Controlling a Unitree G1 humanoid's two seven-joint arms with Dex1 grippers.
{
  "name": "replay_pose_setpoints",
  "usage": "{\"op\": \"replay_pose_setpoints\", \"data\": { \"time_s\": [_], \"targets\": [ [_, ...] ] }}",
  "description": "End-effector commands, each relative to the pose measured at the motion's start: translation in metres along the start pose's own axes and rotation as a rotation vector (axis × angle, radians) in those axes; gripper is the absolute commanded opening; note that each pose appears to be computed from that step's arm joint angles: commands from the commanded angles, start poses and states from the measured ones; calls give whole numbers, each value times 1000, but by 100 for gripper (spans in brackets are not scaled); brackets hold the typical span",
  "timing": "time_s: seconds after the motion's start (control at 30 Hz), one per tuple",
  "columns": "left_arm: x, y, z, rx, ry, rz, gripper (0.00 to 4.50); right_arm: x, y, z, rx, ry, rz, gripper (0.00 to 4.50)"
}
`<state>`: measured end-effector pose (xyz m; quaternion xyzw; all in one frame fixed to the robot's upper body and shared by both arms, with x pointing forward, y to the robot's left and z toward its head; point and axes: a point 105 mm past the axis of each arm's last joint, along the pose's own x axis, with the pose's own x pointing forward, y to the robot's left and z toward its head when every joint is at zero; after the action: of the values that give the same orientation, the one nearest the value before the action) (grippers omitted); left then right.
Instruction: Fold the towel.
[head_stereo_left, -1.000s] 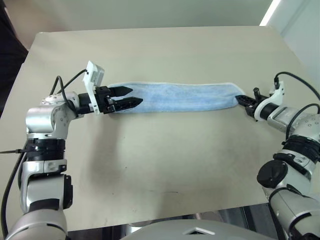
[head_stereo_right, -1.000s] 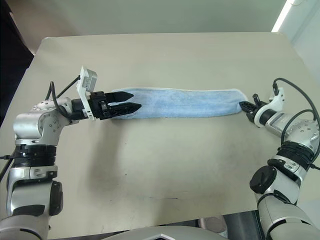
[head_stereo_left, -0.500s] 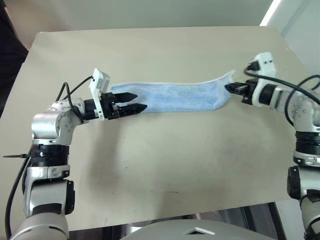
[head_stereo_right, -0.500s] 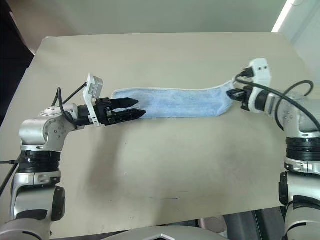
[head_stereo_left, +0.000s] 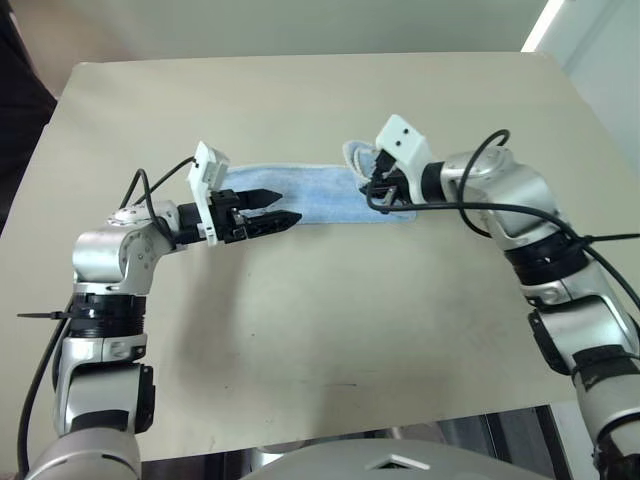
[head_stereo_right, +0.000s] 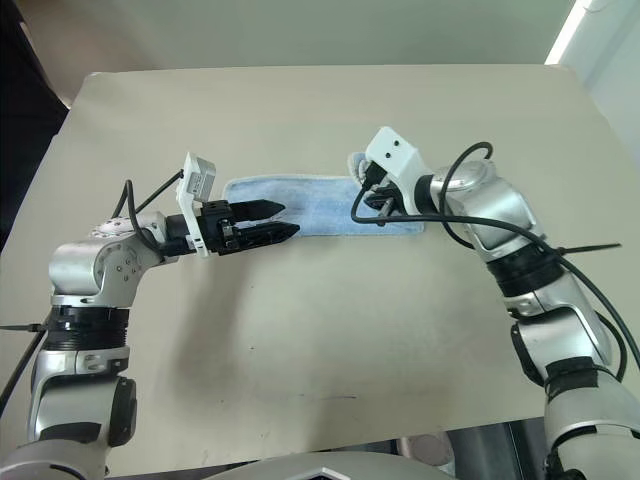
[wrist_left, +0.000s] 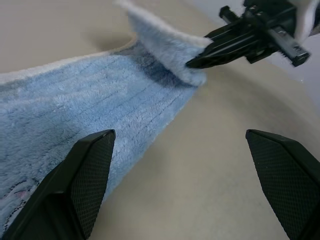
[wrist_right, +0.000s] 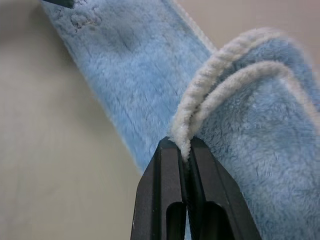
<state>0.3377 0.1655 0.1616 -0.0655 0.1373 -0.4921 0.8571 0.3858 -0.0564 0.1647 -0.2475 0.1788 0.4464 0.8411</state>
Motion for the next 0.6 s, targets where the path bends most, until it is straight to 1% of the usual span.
{"op": "replay_pose_setpoints", "data": {
  "time_s": [0.03, 0.2, 0.3, 0.5, 0.53, 0.6],
  "targets": [
    [1, -7, 6, 22, -20, -22, 450, 7, -7, 4, -31, -9, -36, 2],
    [-2, -8, 4, 15, -19, -17, 450, 11, -7, -3, -6, -8, -41, 2],
    [-2, -8, 3, 12, -20, -16, 450, 9, -5, -3, 31, -30, -28, 73],
    [2, -10, 2, 5, -20, -24, 450, -2, 3, 13, 87, -120, 20, 272],
    [2, -10, 2, 5, -21, -25, 450, -5, 4, 17, 96, -143, 22, 314],
    [3, -10, 2, 4, -21, -28, 450, -16, 5, 29, 123, -205, 28, 370]
  ]
}}
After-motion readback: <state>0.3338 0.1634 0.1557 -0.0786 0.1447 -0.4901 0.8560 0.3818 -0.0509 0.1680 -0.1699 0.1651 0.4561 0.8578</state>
